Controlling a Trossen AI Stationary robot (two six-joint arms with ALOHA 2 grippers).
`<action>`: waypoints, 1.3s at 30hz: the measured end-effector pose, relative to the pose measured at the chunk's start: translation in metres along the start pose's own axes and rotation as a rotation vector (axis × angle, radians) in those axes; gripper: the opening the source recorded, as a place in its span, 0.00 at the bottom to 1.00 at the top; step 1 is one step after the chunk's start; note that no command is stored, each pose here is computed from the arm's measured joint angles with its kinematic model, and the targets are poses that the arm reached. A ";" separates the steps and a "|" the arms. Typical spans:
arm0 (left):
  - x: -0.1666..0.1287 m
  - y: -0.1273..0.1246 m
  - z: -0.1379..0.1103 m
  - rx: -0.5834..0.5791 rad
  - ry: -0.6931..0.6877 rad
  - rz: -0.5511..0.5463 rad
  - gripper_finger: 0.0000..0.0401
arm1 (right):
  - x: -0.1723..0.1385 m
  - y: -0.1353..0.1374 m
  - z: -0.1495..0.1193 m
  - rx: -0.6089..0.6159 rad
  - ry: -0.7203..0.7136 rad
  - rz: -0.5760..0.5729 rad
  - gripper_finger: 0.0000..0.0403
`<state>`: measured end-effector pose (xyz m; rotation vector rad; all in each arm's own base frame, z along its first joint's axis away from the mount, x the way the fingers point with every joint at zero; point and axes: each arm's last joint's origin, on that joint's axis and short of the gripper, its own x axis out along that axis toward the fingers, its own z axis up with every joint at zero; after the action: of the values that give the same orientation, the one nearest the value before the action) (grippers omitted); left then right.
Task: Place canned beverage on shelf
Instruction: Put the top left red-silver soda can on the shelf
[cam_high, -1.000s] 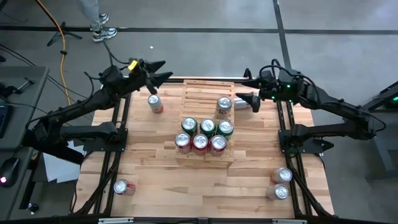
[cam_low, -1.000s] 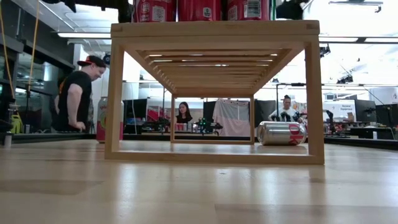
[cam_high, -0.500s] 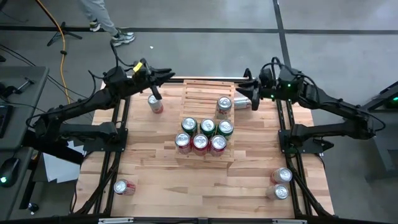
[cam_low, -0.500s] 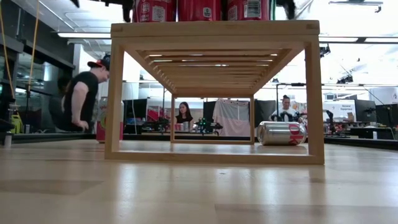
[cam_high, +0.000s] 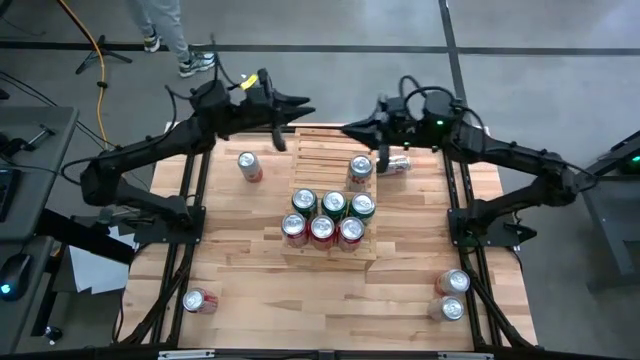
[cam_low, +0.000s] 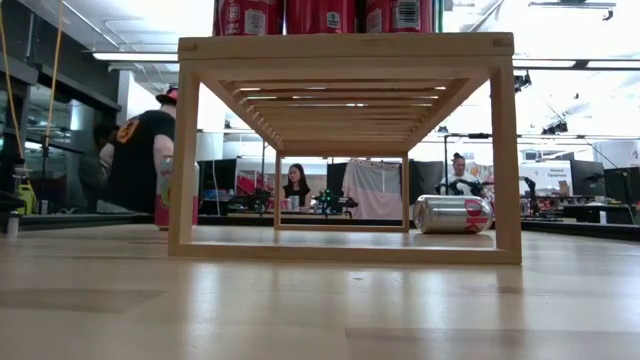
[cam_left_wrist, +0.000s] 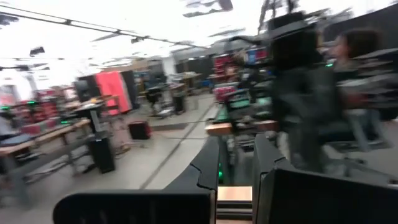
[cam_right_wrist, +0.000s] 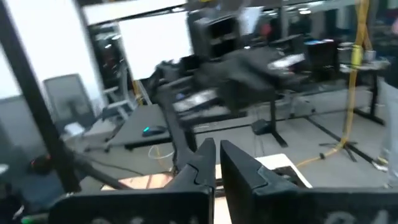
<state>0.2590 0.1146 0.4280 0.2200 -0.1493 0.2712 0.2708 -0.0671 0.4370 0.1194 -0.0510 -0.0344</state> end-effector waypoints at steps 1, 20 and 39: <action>0.004 0.002 0.001 0.009 0.003 0.020 0.00 | 0.007 0.001 0.000 -0.018 0.007 0.015 0.02; 0.018 -0.017 0.003 0.003 0.004 -0.050 0.00 | 0.046 -0.013 0.016 -0.166 0.037 -0.020 0.00; 0.019 -0.041 0.008 -0.082 -0.014 -0.166 0.00 | 0.042 -0.022 0.018 -0.187 0.031 -0.029 0.00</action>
<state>0.2877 0.0791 0.4307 0.1522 -0.1547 0.0983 0.3110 -0.0927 0.4546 -0.0661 -0.0150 -0.0661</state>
